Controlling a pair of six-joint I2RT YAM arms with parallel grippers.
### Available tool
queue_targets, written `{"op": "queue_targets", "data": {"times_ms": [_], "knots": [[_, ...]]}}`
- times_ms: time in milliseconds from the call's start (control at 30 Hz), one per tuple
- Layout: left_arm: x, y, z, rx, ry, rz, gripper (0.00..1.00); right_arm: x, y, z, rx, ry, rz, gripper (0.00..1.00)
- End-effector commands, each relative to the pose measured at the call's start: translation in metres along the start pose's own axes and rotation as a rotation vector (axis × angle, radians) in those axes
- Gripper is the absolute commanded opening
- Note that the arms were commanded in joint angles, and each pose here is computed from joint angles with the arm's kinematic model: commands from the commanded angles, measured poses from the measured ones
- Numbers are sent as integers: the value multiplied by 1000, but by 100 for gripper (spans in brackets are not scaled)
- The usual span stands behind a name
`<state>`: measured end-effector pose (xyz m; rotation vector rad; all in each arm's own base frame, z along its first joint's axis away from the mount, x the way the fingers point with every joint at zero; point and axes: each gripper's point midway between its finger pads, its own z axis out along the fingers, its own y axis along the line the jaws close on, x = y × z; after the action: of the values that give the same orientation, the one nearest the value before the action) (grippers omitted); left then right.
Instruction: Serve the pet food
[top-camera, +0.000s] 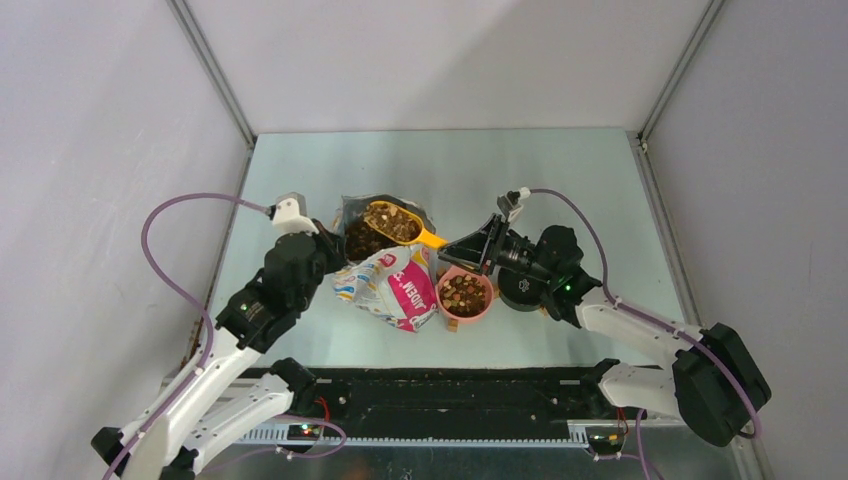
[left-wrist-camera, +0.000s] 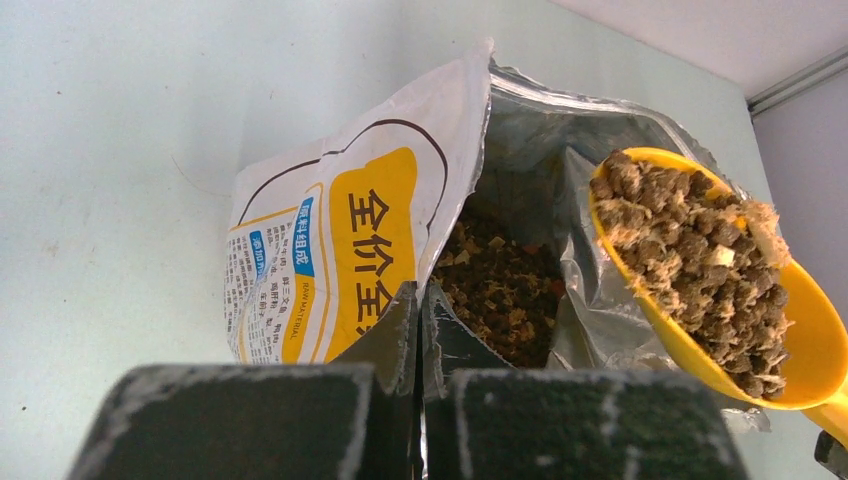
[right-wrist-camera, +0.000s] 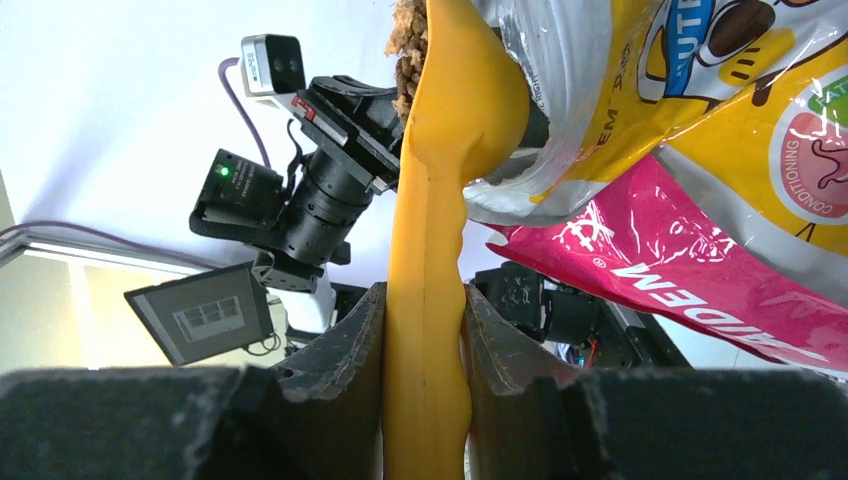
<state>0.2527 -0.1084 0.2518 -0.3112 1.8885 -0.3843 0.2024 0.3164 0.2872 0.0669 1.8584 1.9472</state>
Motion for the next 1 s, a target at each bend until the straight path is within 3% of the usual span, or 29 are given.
{"op": "queue_targets", "data": {"times_ms": [0,333,533,967], "knots": [[2,6,0,-14,-7,28,0,-5,44,-4,-166,-51,-92,0],[0,3,1,-9,-3,30,0,-9,41,-12,-216,-129,-46,0],[1,4,0,-8,-1,24,0,-2,41,-4,-256,-83,1,0],[0,3,-2,5,-10,14,0,-7,22,4,-139,-103,80,0]]}}
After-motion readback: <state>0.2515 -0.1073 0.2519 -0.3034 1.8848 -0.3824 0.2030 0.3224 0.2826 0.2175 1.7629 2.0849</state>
